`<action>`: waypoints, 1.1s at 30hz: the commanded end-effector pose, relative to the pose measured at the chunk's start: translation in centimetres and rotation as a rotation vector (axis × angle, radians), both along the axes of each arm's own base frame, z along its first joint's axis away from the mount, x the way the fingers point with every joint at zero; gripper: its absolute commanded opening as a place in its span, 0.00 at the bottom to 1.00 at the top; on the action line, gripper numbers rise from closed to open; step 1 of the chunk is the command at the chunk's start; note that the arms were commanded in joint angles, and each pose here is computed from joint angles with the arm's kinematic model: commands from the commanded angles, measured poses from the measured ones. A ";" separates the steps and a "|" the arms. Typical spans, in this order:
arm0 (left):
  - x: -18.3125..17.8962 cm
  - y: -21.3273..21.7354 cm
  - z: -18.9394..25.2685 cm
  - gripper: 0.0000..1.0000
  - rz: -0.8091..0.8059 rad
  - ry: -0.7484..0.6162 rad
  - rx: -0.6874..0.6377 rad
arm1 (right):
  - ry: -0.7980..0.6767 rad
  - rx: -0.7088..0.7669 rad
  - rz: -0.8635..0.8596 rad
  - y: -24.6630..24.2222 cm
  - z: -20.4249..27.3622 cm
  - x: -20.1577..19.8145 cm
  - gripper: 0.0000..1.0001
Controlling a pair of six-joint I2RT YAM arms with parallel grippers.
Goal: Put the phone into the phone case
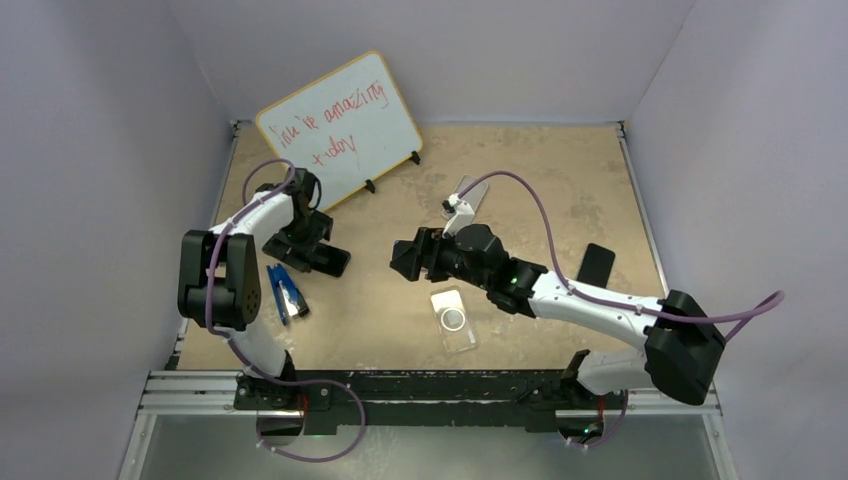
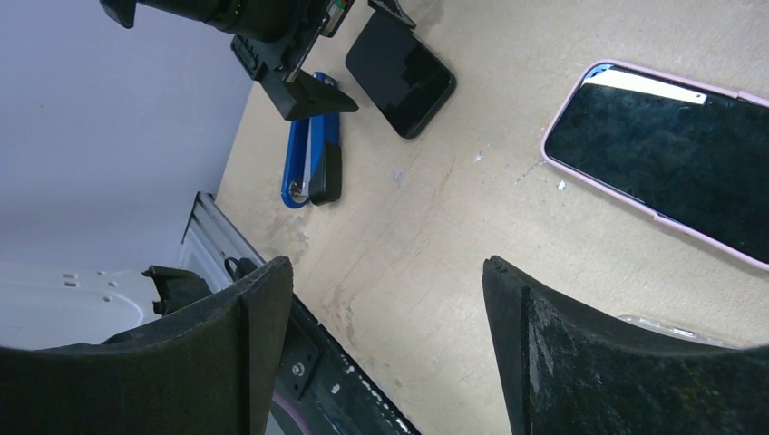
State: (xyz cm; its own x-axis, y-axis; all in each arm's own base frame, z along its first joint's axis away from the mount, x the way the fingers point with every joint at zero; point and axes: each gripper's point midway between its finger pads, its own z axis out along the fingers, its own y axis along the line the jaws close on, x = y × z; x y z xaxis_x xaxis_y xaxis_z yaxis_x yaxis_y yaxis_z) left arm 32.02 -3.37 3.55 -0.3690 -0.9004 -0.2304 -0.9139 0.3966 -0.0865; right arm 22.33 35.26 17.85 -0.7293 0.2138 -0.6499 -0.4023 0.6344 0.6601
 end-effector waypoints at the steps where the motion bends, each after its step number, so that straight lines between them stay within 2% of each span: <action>1: 1.1 0.7 -0.1 0.97 0.044 -0.032 0.025 | -0.033 -0.018 -0.014 -0.8 0.3 0.0 0.78; 11: 1.2 0.8 -1.9 0.97 0.062 0.037 0.036 | -0.027 -0.023 -0.018 -1.3 0.0 -0.2 0.79; 15: 0.4 0.7 -2.4 0.93 0.066 0.073 0.034 | -0.028 -0.027 -0.019 -1.2 0.1 -0.2 0.80; 21: -0.7 0.0 -2.7 0.80 0.025 0.102 -0.005 | -0.017 -0.032 -0.017 -1.0 -0.2 -0.1 0.80; 25: -1.2 -1.0 -2.0 0.66 -0.041 0.083 -0.057 | -0.003 -0.041 -0.014 -0.8 -0.8 -0.1 0.80; 30: -2.4 -1.3 -0.3 0.58 -0.100 0.031 -0.056 | 0.027 -0.045 0.001 -0.4 -1.6 -0.3 0.80; 33: -3.6 -2.2 -0.1 0.54 -0.124 0.013 -0.102 | 0.052 -0.034 0.018 0.2 -2.3 -0.5 0.79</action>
